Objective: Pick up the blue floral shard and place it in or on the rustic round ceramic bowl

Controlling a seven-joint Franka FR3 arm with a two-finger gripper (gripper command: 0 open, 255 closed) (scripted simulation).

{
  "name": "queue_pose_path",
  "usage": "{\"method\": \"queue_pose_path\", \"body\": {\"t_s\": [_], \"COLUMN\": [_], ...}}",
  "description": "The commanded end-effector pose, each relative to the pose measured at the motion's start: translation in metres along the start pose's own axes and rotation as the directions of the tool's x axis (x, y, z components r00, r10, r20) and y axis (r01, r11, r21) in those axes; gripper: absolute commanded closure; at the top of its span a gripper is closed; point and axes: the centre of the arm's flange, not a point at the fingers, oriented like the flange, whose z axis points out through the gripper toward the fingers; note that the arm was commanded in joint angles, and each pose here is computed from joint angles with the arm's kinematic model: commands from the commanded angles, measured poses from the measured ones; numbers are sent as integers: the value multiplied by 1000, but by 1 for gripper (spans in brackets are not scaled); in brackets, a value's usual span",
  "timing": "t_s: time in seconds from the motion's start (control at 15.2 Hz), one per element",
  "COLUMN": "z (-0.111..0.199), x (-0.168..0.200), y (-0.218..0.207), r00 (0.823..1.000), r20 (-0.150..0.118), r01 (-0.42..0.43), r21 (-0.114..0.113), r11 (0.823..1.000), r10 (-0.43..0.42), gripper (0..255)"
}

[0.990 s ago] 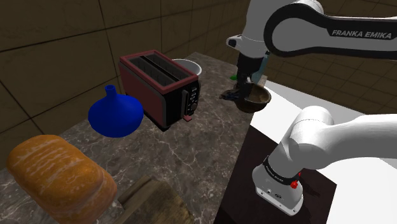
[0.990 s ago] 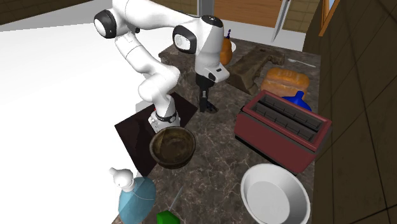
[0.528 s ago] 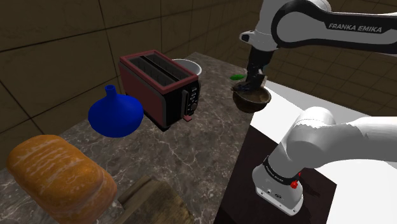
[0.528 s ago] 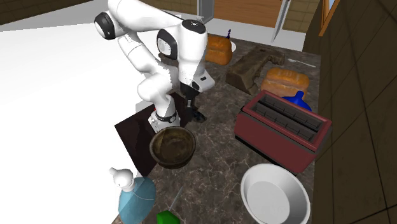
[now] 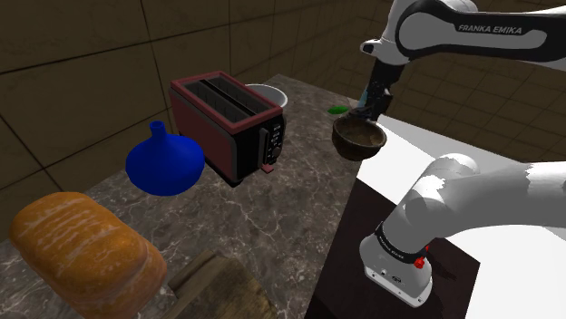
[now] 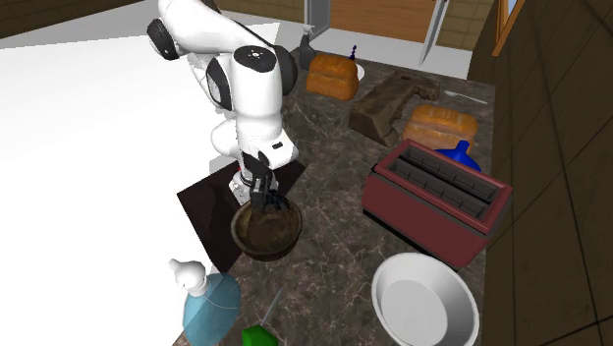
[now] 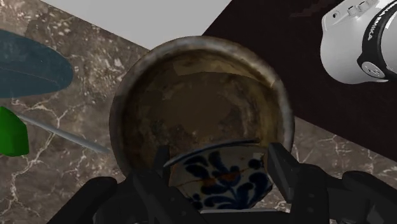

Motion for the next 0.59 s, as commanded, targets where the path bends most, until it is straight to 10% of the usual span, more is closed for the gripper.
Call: {"method": "queue_pose_path", "body": {"t_s": [0.0,0.53], "z": [8,50], "x": [-13,-10], "y": [11,9], "r00": [1000,1000], "r20": [1,1], "r01": [1,1], "r21": [0,0], "r11": [1000,1000], "r10": [-1,-1], "gripper": [255,255]}}
